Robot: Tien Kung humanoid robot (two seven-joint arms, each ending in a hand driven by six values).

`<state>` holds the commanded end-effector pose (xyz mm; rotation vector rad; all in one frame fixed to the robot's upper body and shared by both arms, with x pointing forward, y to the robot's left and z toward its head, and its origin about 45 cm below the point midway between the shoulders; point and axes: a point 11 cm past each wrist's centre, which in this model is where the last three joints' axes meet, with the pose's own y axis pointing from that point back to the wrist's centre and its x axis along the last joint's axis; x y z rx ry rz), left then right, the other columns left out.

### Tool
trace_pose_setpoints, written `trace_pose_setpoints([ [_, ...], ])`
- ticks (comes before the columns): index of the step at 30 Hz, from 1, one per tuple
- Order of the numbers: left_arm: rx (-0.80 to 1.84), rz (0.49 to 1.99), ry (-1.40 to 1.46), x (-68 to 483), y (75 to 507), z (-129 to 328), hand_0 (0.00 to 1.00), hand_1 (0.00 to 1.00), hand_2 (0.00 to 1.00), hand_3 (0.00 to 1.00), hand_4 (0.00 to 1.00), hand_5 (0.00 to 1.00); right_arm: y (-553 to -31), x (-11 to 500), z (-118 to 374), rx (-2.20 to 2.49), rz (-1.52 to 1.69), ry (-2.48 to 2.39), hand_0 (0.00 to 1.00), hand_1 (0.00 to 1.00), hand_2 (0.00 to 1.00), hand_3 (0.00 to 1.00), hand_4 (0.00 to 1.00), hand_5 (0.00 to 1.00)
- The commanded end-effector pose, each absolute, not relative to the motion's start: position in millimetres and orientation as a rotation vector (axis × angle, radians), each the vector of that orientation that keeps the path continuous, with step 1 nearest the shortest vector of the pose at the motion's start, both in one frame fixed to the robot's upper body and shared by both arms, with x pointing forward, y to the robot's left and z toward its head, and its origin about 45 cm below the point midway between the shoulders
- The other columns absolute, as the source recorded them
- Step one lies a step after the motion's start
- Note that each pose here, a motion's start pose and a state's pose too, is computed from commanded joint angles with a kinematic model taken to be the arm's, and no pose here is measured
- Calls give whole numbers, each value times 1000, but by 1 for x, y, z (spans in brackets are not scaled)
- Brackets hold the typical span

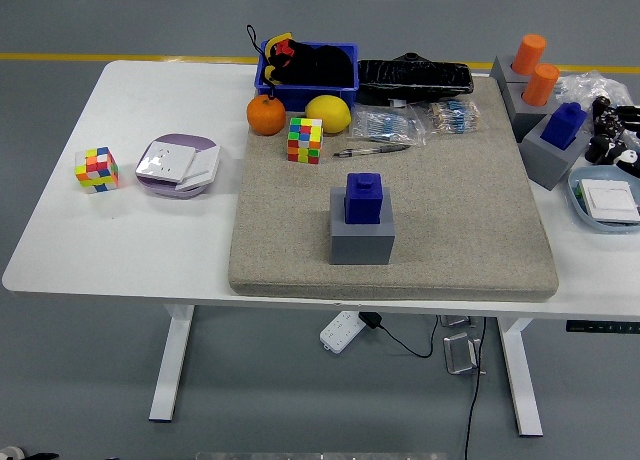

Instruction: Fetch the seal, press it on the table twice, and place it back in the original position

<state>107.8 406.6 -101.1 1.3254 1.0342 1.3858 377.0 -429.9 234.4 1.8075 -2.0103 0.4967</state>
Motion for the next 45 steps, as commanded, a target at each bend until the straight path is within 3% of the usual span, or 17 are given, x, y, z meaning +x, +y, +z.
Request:
trace_pose_setpoints([
  [45, 1351, 1377, 1021, 104, 412, -100, 792, 742, 738, 761, 626, 454, -437, 370, 221, 1773, 415, -2025, 839, 748, 763, 770, 964, 364],
])
